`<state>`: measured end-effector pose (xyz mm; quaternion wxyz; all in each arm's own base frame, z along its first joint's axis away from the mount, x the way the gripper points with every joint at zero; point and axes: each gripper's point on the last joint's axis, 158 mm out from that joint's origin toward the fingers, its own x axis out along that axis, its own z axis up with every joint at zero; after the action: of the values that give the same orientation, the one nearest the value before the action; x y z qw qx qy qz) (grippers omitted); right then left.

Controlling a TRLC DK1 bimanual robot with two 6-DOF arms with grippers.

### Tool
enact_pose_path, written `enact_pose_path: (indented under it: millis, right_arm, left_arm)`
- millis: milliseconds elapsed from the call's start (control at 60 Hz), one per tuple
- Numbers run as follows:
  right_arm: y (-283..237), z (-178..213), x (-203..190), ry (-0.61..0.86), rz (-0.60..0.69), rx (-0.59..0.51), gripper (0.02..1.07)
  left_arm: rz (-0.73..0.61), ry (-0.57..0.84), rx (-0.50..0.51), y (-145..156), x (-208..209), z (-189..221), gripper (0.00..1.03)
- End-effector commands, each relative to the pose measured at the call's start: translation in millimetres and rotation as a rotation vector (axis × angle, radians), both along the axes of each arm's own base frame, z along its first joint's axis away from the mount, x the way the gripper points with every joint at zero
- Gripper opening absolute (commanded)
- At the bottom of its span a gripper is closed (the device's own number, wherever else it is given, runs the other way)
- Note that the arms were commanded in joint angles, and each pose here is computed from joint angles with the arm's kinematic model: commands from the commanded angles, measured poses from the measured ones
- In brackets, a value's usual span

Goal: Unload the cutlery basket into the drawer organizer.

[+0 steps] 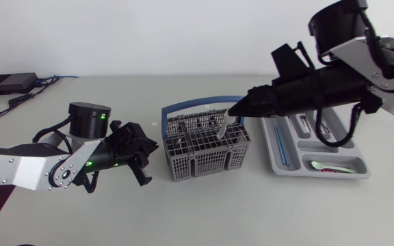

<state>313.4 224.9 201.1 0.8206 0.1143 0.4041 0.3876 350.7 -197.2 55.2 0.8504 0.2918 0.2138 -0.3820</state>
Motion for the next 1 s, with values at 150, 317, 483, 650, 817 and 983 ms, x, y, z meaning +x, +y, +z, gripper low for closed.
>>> enact_pose_path:
  millis: [150, 317, 483, 650, 817, 983]
  right_arm:
    - [-57, 50, -9, -0.071, -0.07, 0.038, 0.08]
    - [-117, 49, -15, -0.081, -0.174, -0.023, 0.08]
    - [-177, 23, -18, -0.066, -0.287, -0.13, 0.08]
    - [-222, -28, -22, -0.006, -0.345, -0.327, 0.08]
    - [-254, -75, -26, 0.022, -0.404, -0.508, 0.08]
    - [-283, -101, -15, 0.011, -0.465, -0.604, 0.08]
  left_arm:
    - [-0.001, -0.036, -0.013, -6, 4, 13, 0.3]
    - [-0.007, -0.038, -0.013, -8, 3, 15, 0.3]
    - [-0.012, -0.039, -0.017, -9, -2, 17, 0.3]
    - [-0.016, -0.041, -0.018, -9, -6, 20, 0.3]
    - [-0.021, -0.036, -0.017, -10, -10, 19, 0.3]
    - [-0.022, -0.039, -0.012, -11, -12, 20, 0.3]
